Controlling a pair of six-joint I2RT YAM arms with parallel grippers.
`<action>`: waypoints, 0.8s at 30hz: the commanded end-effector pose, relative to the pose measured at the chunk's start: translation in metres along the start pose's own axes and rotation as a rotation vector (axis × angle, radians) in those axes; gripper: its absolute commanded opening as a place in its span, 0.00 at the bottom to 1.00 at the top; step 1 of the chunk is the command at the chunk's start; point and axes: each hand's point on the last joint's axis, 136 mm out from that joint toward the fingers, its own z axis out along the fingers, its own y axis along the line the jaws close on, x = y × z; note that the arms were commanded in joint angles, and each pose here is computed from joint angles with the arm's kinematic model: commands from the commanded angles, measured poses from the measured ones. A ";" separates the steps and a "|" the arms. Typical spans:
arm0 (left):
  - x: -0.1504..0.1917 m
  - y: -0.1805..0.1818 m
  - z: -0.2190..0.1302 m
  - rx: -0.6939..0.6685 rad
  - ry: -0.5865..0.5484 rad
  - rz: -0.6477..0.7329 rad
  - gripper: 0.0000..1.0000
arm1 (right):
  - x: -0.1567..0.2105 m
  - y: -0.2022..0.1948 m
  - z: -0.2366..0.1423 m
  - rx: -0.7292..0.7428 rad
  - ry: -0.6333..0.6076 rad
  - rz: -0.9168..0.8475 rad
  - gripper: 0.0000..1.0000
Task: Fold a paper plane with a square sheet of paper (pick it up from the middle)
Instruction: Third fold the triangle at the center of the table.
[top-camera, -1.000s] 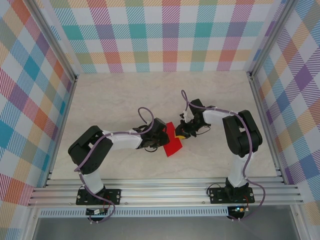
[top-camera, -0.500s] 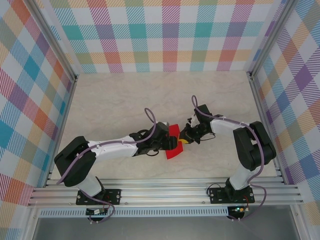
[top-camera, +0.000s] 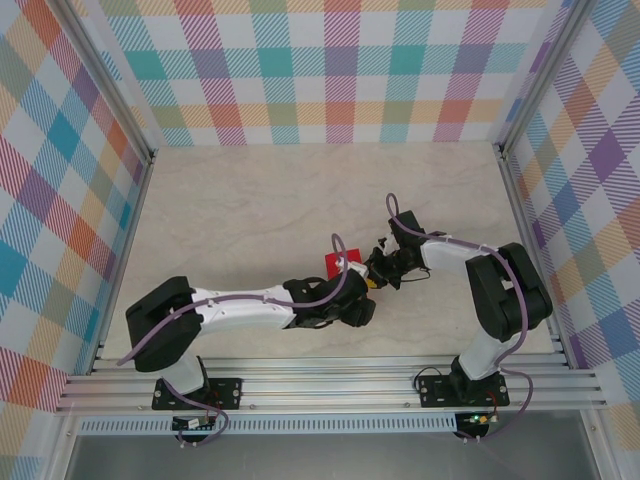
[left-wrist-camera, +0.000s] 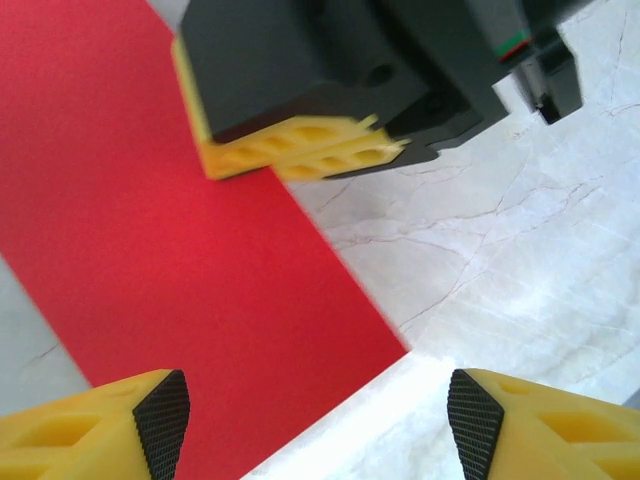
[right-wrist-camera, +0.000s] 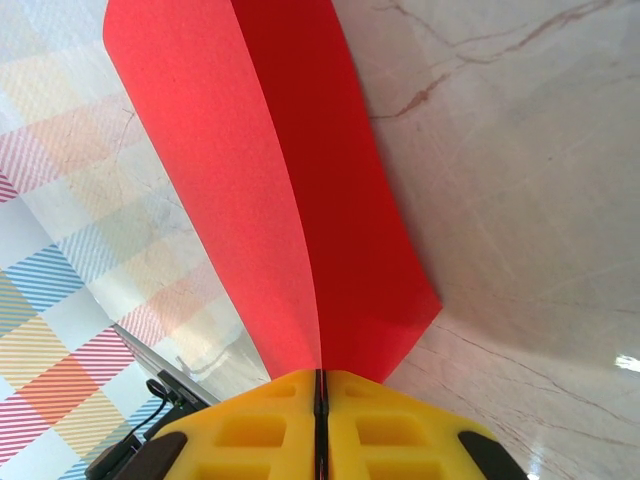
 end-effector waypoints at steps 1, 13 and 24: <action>0.004 0.004 0.005 -0.127 0.016 0.121 0.72 | -0.005 0.002 0.001 -0.007 0.001 0.005 0.10; 0.000 0.007 0.009 -0.284 -0.004 0.199 0.59 | -0.005 0.000 0.004 0.001 0.011 -0.001 0.10; -0.001 0.010 0.005 -0.289 -0.018 0.204 0.19 | -0.004 -0.002 0.003 0.015 0.014 -0.015 0.11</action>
